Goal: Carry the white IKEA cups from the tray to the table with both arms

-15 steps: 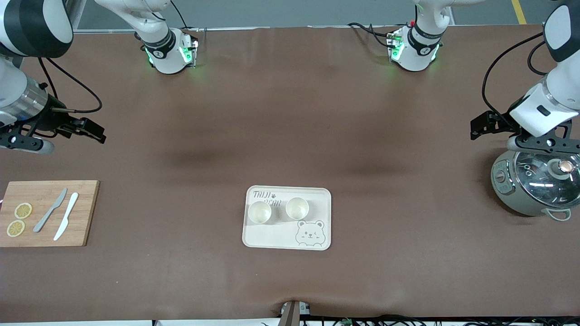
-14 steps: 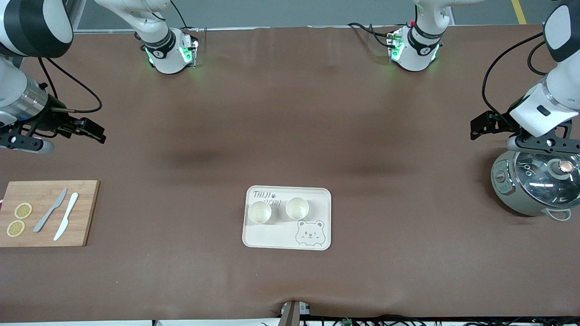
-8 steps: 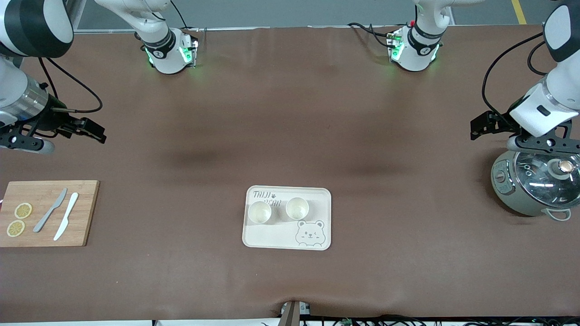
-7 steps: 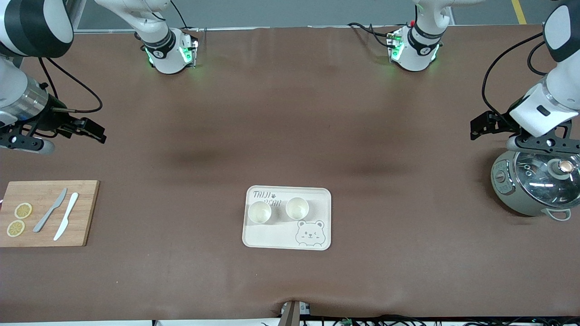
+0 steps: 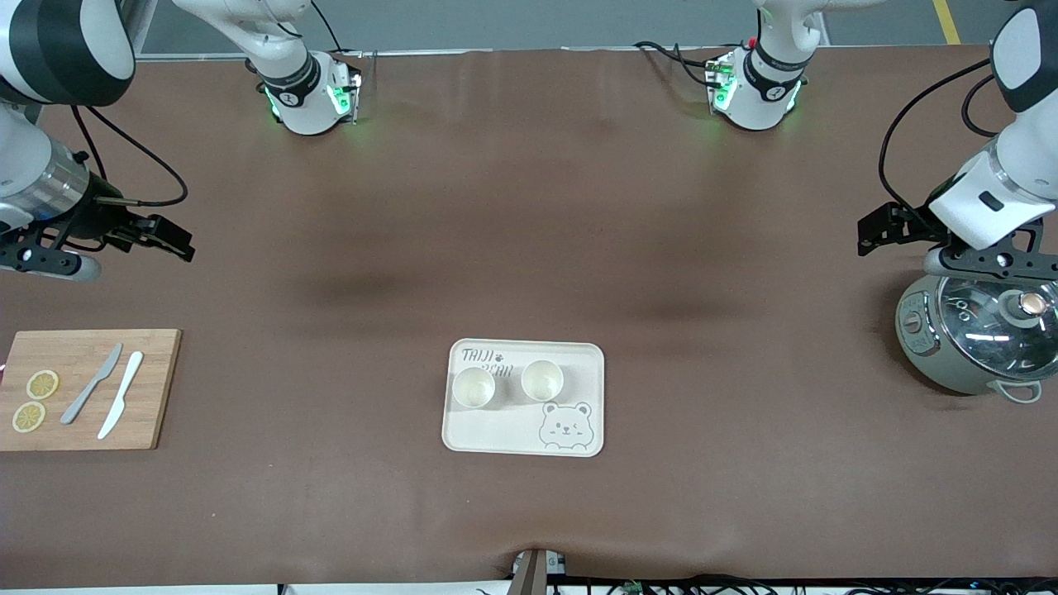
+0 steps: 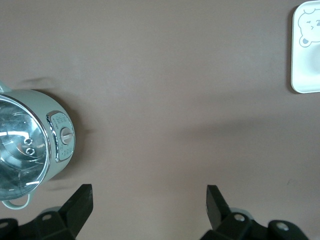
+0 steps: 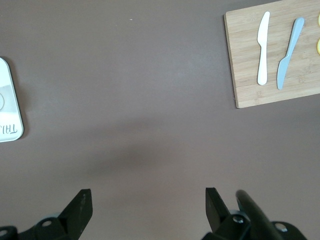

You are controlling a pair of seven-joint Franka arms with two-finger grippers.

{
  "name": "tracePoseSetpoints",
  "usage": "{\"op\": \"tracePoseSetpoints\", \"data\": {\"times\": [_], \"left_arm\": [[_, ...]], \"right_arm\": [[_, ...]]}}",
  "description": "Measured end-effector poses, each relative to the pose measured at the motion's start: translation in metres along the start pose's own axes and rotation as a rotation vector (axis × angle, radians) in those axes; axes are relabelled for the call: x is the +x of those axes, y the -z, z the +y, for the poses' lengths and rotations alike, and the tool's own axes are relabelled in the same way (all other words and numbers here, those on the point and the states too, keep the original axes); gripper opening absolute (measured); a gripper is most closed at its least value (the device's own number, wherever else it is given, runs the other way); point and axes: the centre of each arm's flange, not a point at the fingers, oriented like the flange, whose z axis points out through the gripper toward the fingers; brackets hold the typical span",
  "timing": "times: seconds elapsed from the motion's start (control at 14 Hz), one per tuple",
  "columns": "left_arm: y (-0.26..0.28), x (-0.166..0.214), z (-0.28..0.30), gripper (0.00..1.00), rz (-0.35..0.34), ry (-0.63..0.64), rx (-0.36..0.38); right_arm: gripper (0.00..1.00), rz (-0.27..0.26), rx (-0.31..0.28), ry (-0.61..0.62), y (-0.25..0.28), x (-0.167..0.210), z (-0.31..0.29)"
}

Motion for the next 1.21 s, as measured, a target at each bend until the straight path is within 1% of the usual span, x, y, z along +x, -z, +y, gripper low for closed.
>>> {"op": "tracePoseSetpoints", "data": {"times": [0.21,0.57,0.79,1.21], "left_arm": [[-0.001,0.002,0.006,1.0,-0.001,0.013,0.0],[-0.016,0.02,0.047,1.0,-0.015,0.062,-0.005],[-0.034,0.033,0.095,1.0,-0.025,0.082,-0.006],[-0.071,0.062,0.21,1.0,-0.035,0.139,-0.015]], "right_arm": [[1.0,-0.003,-0.001,0.0,-0.001,0.0,0.0],[1.0,-0.004,-0.001,0.0,-0.002,0.0,0.0],[1.0,-0.005,-0.001,0.0,-0.002,-0.001,0.0],[1.0,-0.005,-0.001,0.001,-0.003,-0.001,0.0]]}}
